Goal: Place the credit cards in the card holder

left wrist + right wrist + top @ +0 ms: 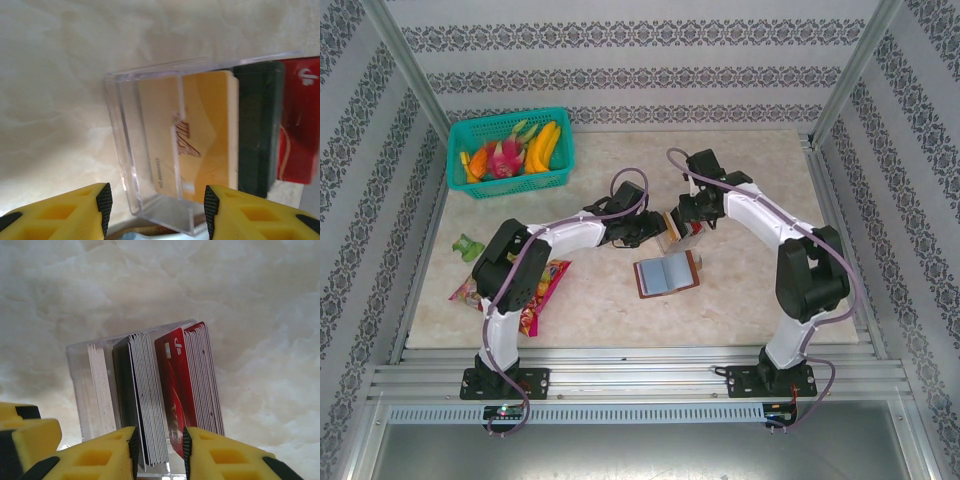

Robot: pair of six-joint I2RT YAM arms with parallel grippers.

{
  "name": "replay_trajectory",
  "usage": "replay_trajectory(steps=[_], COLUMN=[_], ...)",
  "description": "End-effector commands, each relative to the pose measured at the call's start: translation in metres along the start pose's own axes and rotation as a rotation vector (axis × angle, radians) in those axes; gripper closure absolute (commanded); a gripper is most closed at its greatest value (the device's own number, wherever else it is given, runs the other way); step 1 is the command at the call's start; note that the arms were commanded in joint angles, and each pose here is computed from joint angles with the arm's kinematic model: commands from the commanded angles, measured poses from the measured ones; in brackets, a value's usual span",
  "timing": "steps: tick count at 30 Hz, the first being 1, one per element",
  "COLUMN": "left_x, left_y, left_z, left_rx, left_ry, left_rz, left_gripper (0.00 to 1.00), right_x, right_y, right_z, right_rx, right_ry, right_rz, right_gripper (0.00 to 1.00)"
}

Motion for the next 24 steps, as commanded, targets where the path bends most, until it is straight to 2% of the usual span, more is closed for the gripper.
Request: replay_trajectory(steps=[1, 13, 24], left_x=[-0.004, 0.002, 0.015], left_y=[-0.001, -0.023, -0.033], left_z=[0.017, 0.024, 0.016], left_rx=[-0.026, -0.005, 0.01], left_ry=[0.042, 0.099, 0.151], left_rz=[-0.049, -0.113, -0.092], left_gripper=[0.45, 0.43, 0.45], right_x=[0.007, 0.014, 0.015], right_y=[-0.002, -0.031, -0.05], right_z=[0.001, 0.004, -0.004], right_rx=[0.02, 0.029, 0.042], right_ry=[0.075, 0.16, 0.238], right_rz=[-0.033, -0.165, -0.274], right_gripper=[0.68, 0.66, 0.64])
Point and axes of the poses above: each hand's point on the last joint's axis, 136 mm out from that joint toward the fingers, its own y axis back along the fingers, its own x axis along the line the jaws close on, z = x × y, the point moved 7 cm from there along y, back along the fingers, and after that the axes turned 13 degrees about -y, right-handed, at the moved point
